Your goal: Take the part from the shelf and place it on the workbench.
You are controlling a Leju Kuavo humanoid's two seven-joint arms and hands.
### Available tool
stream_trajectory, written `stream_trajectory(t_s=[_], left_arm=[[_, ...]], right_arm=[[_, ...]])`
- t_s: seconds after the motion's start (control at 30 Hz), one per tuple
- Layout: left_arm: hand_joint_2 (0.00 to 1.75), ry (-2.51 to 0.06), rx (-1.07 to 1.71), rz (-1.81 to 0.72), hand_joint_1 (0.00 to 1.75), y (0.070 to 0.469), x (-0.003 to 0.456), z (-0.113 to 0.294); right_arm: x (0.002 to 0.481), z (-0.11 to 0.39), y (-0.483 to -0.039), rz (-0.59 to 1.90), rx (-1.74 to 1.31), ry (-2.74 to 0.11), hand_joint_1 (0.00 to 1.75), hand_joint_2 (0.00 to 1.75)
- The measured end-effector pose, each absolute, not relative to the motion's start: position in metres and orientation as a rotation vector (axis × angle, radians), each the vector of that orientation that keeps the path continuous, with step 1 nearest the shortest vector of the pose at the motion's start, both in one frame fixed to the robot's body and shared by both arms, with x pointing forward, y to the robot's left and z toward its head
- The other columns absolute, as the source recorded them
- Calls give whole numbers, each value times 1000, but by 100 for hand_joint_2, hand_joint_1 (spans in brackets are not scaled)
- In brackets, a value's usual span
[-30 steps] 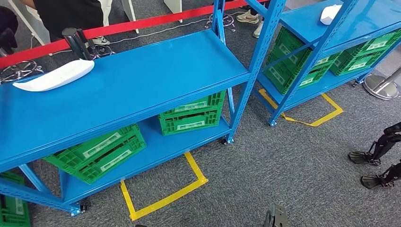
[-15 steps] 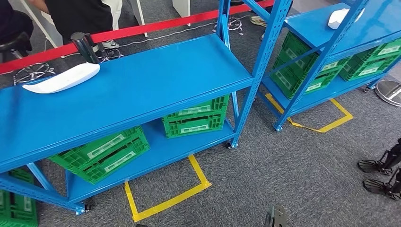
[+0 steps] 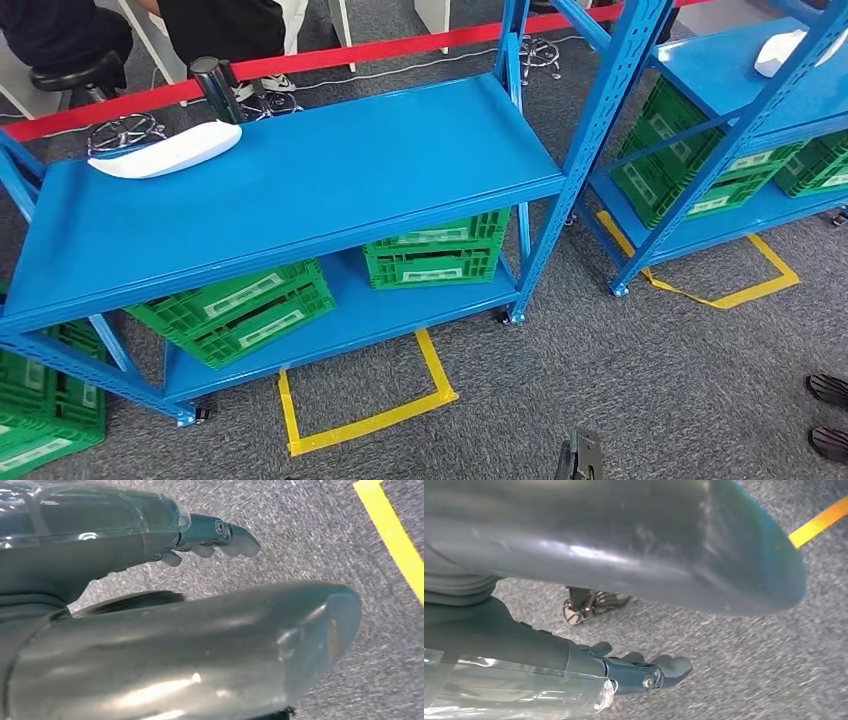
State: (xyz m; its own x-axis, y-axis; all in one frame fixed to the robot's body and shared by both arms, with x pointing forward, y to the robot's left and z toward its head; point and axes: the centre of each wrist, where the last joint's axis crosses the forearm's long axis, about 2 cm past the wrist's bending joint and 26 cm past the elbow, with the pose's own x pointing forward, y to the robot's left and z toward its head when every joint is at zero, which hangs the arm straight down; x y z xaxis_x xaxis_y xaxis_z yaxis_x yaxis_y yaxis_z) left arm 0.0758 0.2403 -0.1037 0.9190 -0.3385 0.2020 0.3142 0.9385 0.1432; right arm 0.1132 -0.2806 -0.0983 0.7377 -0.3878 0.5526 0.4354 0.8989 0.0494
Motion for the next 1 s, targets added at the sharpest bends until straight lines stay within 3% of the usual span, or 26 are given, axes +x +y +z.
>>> stream_trajectory(t_s=[0.33,0.4,0.47,0.53,1.0], left_arm=[[0,-236,105,-336,0,237,80,-103],[0,-232,104,-335,0,237,78,-103],[87,-228,104,-333,0,237,78,-103],[175,-225,104,-329,0,236,78,-103],[175,-214,112,-319,0,237,76,-103]], right_arm=[[111,-99,-281,-458,-88,-581,0,0],[110,-99,-281,-466,-89,-576,0,87],[112,-99,-282,-474,-86,-573,0,175],[114,-98,-281,-477,-83,-572,0,175],[112,-99,-280,-478,-73,-547,0,175]])
